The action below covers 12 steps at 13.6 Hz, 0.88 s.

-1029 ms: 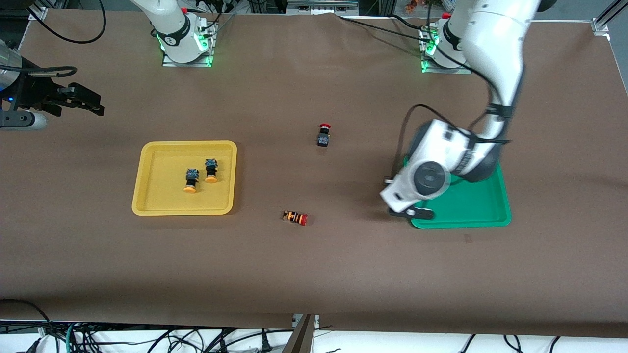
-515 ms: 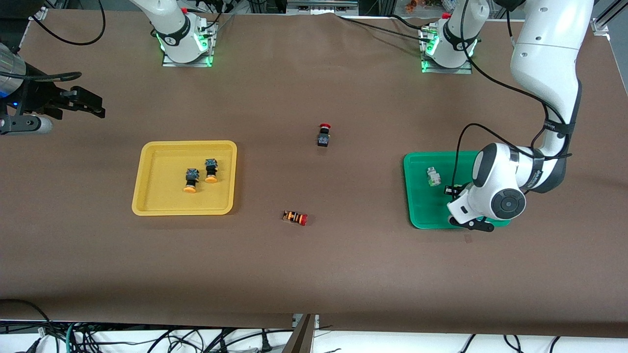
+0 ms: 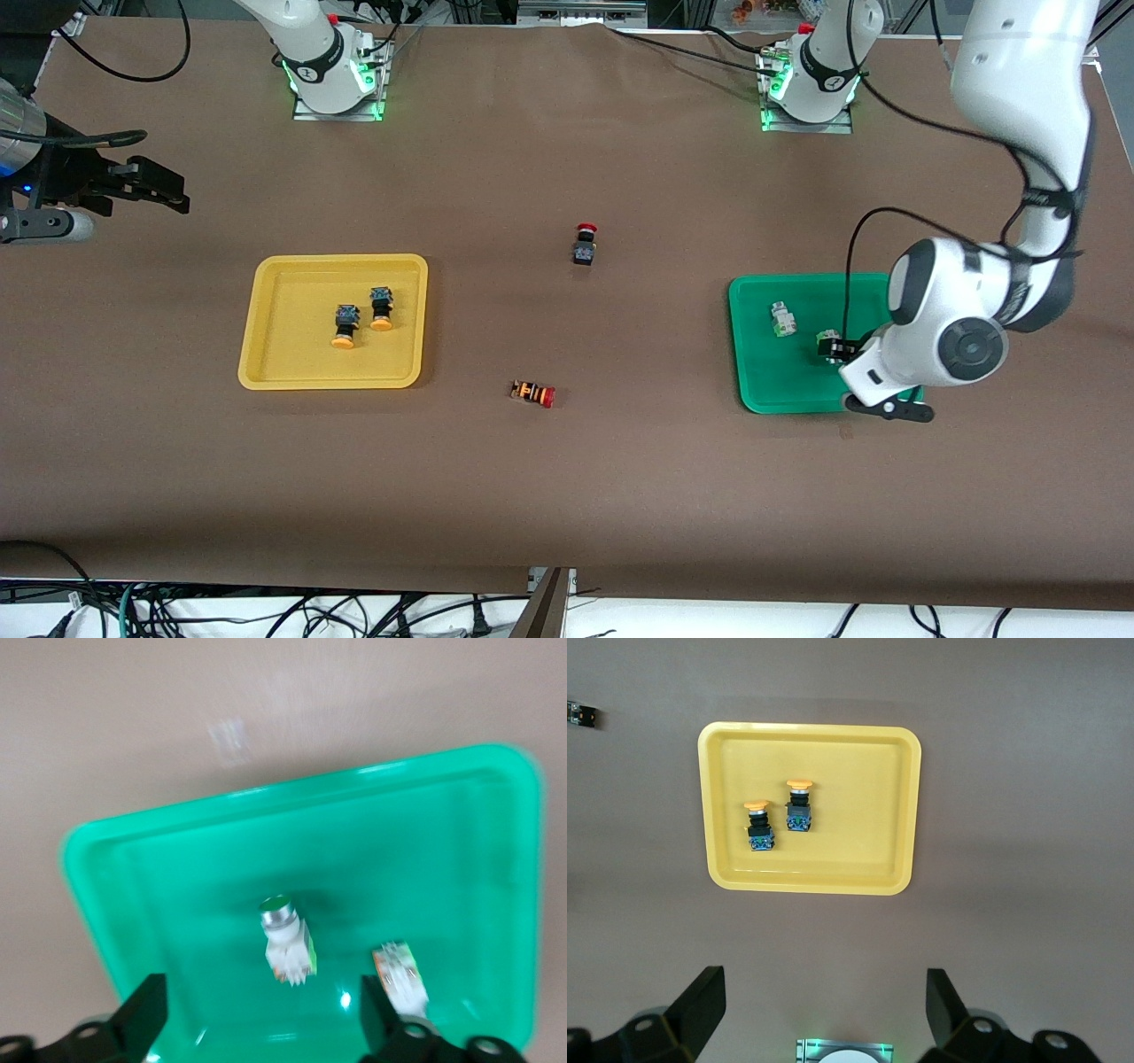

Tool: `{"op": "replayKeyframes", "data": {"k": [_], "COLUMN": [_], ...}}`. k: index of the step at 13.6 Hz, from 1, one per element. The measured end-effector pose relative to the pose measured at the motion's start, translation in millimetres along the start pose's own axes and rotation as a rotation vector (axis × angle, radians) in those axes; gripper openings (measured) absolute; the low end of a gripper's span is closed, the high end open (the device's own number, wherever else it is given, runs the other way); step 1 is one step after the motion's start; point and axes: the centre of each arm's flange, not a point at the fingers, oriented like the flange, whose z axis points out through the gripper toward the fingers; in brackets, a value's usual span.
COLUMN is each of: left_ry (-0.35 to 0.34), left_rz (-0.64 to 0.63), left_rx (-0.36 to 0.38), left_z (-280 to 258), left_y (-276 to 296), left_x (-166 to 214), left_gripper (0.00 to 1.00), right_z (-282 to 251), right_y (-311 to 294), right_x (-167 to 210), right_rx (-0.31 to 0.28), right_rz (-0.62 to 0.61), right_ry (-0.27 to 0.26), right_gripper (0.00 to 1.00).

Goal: Place green and yellow buttons in trays

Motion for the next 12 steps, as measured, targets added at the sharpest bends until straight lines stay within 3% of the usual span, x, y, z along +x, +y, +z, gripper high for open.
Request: {"op": "replayKeyframes", "data": {"k": [4,6,9,12], "left_ry": [0.115,0.123,0.161,0.159], "left_rz": [-0.031,-0.054,-0.105,-0.127], "left_rx": [0.021,0.025,-0.026,-0.038], "left_z": [-147.4,-196.6,-239.6,-229.8], "left_y": [-12.7,-21.5,-42.3,-51.3], "left_x": [-44.5,-76.8,-120.1,-141.6], "left_gripper": [1.0,1.0,1.0,1.0], "right_z": [0.1,0.2,0.1,0.1], "right_y": [0.0,-0.1,-0.1,0.0], "right_x": [0.1,0.2,0.2,0.2], "right_rx": [0.0,0.0,0.0,0.0], "right_rz": [0.0,0.0,0.0,0.0], "right_ry": [0.0,0.0,0.0,0.0], "right_gripper": [1.0,1.0,1.0,1.0]}}
